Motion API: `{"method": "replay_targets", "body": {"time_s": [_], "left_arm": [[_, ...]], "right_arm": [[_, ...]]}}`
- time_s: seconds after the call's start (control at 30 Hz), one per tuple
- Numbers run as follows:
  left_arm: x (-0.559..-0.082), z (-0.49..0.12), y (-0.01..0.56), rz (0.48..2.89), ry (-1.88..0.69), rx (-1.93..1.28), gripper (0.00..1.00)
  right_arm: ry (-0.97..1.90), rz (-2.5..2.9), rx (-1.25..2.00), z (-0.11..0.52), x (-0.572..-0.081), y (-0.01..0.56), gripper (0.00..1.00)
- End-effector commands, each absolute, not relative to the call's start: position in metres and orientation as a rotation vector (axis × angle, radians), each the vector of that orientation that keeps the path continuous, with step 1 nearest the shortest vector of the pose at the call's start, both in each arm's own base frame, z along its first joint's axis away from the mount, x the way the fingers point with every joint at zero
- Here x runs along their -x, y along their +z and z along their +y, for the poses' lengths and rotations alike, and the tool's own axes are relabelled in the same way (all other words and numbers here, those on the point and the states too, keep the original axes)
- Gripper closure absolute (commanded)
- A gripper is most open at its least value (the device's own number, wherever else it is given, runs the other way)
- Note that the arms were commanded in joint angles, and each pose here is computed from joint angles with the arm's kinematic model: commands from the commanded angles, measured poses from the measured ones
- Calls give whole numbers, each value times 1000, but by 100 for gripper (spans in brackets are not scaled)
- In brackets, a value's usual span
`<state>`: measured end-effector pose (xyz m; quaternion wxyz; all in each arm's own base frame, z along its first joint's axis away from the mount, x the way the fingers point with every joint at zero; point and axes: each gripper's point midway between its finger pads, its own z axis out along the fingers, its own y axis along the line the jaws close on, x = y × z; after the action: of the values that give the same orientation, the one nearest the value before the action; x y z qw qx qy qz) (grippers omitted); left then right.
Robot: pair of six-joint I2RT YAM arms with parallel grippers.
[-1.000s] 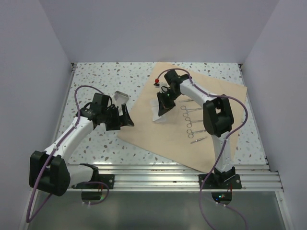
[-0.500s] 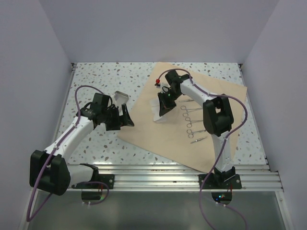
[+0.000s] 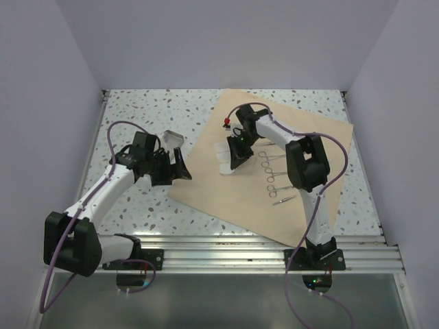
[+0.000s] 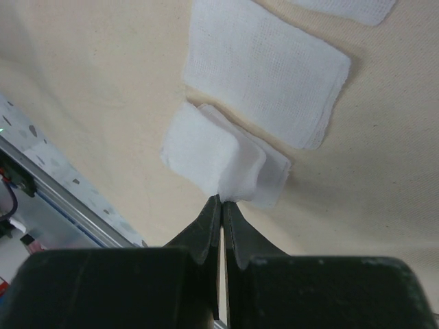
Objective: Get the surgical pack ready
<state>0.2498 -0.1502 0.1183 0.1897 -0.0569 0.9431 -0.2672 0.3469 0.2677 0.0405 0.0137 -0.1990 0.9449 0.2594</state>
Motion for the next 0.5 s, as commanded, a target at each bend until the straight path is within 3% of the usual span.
{"method": "replay_targets", "body": {"time_s": [0.0, 0.1, 0.47], "left_arm": [[-262, -152, 133, 2604, -768, 114, 9], [-262, -152, 132, 2604, -768, 114, 9], [-262, -153, 131, 2608, -781, 117, 9]], "right_arm": [[735, 2933, 628, 262, -358, 43, 100], [718, 2939, 626, 260, -358, 42, 97], [652, 2928, 618, 253, -357, 54, 61]]}}
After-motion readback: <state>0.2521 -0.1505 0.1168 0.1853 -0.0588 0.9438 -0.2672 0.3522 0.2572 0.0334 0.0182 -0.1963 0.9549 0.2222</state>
